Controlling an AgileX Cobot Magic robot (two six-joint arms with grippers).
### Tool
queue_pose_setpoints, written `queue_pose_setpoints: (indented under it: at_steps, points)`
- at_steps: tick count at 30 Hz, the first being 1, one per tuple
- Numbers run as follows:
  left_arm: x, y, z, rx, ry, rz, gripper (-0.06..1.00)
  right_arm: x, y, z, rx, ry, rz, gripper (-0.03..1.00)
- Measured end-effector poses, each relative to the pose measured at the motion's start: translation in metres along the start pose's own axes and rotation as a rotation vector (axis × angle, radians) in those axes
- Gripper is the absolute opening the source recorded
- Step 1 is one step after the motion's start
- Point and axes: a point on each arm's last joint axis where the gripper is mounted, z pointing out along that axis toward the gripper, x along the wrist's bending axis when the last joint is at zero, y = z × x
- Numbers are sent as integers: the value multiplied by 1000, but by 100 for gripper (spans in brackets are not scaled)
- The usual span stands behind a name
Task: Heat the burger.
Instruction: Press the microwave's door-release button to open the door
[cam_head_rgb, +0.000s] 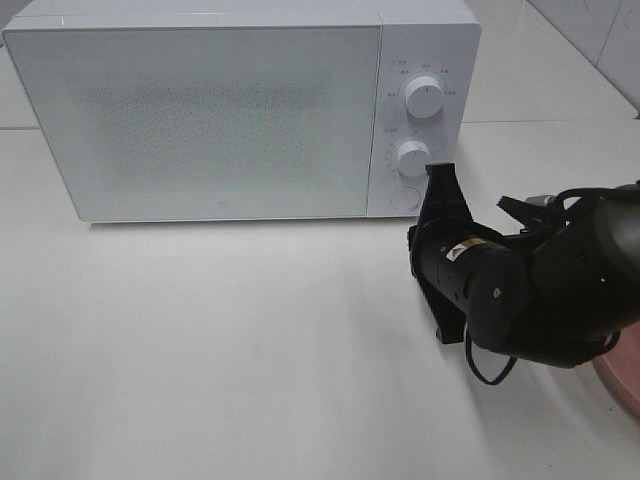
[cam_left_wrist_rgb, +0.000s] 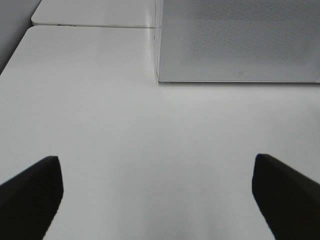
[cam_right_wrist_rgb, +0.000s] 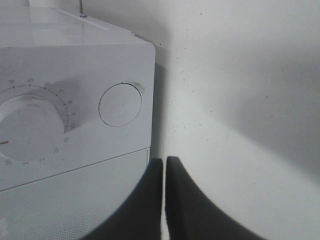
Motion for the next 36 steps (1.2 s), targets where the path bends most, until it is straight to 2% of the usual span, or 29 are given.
queue_pose_setpoints:
  at_steps: [28, 36]
  points:
    - [0, 0, 0, 0, 0, 0, 97, 27, 4, 57, -23, 58, 13, 0]
    - [0, 0, 0, 0, 0, 0, 97, 24, 8, 62, -39, 52, 6, 0]
